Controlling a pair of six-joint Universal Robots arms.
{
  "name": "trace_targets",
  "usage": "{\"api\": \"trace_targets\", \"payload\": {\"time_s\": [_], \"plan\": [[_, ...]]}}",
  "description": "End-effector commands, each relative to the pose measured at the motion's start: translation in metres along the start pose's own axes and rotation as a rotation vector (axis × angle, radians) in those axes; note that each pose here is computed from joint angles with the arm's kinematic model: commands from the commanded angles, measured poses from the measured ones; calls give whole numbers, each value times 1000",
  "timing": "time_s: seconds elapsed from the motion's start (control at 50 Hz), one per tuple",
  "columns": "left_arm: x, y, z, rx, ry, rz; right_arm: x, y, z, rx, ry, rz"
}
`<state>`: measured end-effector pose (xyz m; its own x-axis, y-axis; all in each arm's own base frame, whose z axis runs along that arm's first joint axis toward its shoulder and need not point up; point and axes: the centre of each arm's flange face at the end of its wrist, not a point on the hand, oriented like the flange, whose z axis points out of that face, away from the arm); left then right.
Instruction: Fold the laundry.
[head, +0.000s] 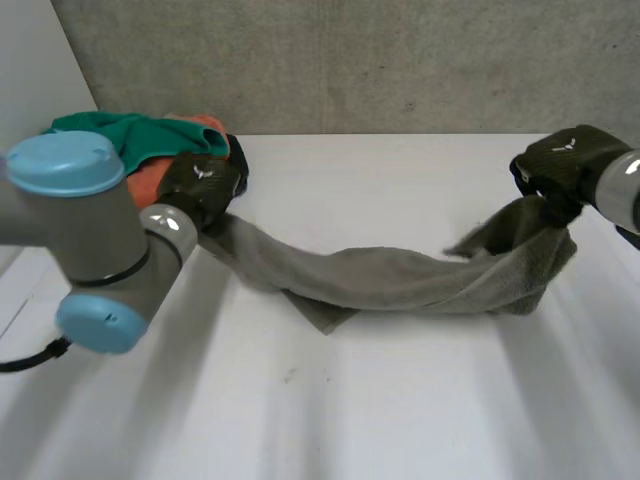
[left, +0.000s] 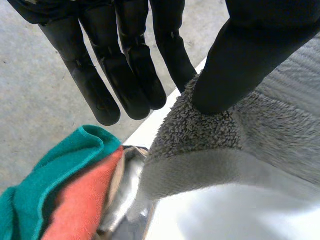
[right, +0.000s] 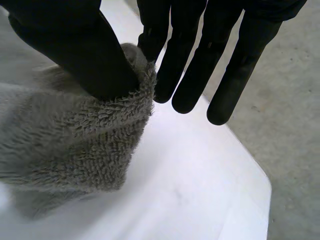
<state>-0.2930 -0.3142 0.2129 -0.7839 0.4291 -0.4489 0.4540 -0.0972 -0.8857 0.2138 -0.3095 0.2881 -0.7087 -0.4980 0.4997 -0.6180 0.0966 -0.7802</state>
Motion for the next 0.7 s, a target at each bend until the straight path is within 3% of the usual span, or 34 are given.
{"api": "trace_targets", "payload": {"time_s": [0.02,0.12,0.22,0.3,0.44,0.52,0.54,0.62,0.7], "plan": [[-58,-83,52,385,-276,13,42,-43,57,402,320,151],[-98,-148,39,662,-449,2,75,-88,41,756,496,252],[-111,-172,22,753,-497,1,78,-95,18,813,517,246],[-98,-153,23,682,-452,0,57,-71,19,662,399,245],[-67,-102,26,522,-355,-3,-6,2,14,150,41,269],[-52,-88,19,482,-296,4,-44,49,-10,-197,-172,141],[-47,-89,14,484,-272,7,-57,63,-23,-297,-264,52],[-37,-89,7,488,-221,13,-70,77,-38,-372,-389,-135],[-31,-95,-1,491,-188,15,-48,50,-25,-228,-241,-113]]}}
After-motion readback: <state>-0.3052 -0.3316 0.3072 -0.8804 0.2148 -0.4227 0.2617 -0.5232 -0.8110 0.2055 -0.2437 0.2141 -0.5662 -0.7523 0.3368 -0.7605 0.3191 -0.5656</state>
